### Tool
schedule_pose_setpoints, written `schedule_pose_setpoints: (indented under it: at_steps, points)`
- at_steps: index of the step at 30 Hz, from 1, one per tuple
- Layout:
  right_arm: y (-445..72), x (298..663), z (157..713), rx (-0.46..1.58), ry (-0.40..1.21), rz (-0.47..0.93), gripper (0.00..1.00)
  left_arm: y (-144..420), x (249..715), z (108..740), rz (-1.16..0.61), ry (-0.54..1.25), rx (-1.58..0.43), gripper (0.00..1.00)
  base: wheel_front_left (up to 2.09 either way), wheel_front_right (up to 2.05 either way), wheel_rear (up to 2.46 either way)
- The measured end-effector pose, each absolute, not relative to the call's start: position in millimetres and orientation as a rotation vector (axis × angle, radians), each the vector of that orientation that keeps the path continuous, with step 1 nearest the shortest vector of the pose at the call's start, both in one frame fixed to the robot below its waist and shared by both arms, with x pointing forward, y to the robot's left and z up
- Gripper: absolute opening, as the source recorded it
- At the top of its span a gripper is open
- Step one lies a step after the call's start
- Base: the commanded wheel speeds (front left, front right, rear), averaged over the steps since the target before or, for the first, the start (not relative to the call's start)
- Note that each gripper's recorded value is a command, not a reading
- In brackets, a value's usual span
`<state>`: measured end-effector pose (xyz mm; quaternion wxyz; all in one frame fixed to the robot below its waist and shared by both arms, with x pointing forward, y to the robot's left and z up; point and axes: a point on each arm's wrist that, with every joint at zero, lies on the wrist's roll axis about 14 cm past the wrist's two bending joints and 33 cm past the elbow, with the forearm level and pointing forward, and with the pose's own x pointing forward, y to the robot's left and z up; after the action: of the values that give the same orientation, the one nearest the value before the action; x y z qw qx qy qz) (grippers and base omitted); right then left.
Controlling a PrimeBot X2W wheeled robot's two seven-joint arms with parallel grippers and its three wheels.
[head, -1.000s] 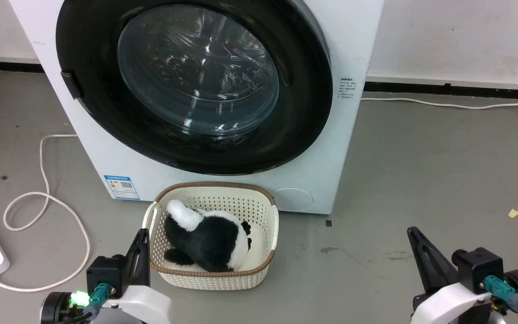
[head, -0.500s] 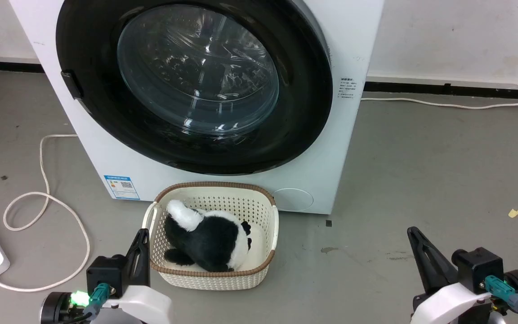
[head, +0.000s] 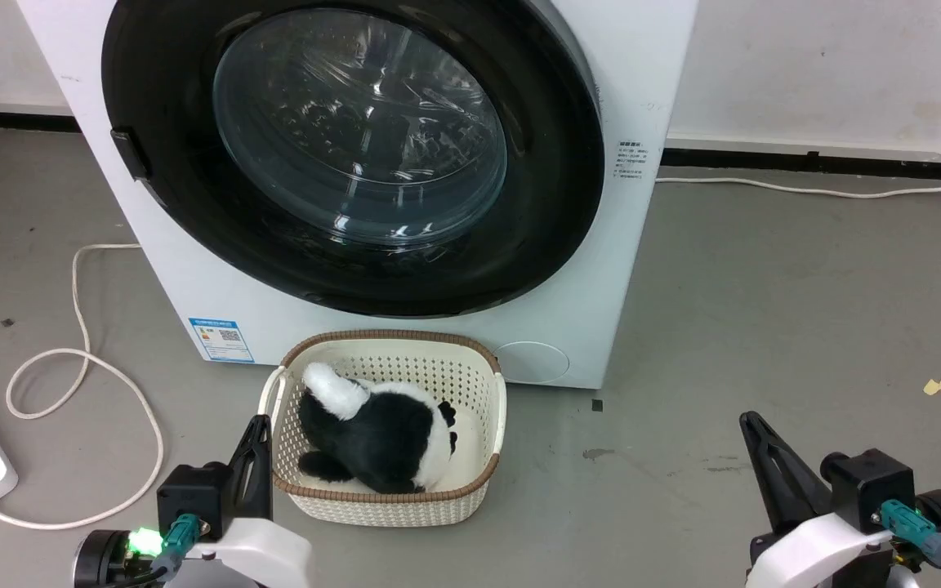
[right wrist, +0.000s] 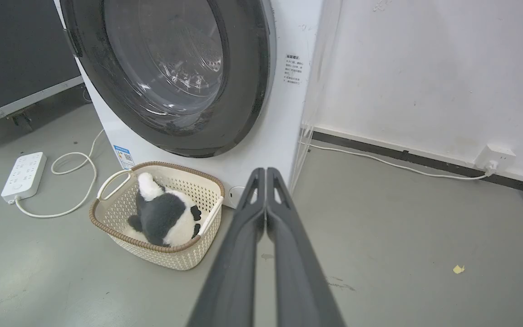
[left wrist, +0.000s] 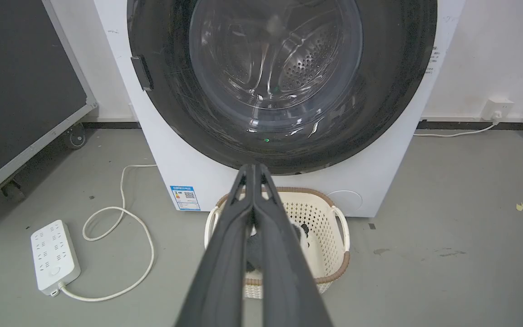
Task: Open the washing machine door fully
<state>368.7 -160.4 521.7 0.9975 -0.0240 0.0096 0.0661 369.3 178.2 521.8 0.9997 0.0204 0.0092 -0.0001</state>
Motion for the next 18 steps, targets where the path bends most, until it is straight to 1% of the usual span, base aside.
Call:
schedule_pose_setpoints:
  at_steps: [7,8,9,10,11,18]
  points:
    - [-160.5,368.7,521.7,-0.048,0.019,0.132,0.0,178.2,369.3,521.7,0.0,0.019,0.041,0.0,0.0,0.0,0.0]
    - [-160.6,368.7,521.7,-0.048,0.019,0.132,1.0,178.0,369.3,521.7,-0.001,0.018,0.041,1.0,0.0,0.0,0.0]
    - [-160.4,368.7,521.5,-0.048,0.02,0.132,1.0,178.1,369.2,521.4,-0.001,0.02,0.039,1.0,0.0,0.0,0.0]
    - [-160.3,368.6,521.4,-0.048,0.02,0.133,0.0,178.3,369.1,521.3,0.0,0.02,0.039,0.0,0.0,0.0,0.0]
    - [-160.4,368.6,521.5,-0.048,0.02,0.132,1.0,178.1,369.1,521.3,-0.001,0.02,0.039,1.0,0.0,0.0,0.0]
    - [-161.0,368.9,522.1,-0.043,0.013,0.131,1.0,176.9,369.4,521.8,-0.004,0.013,0.039,1.0,0.0,0.0,0.0]
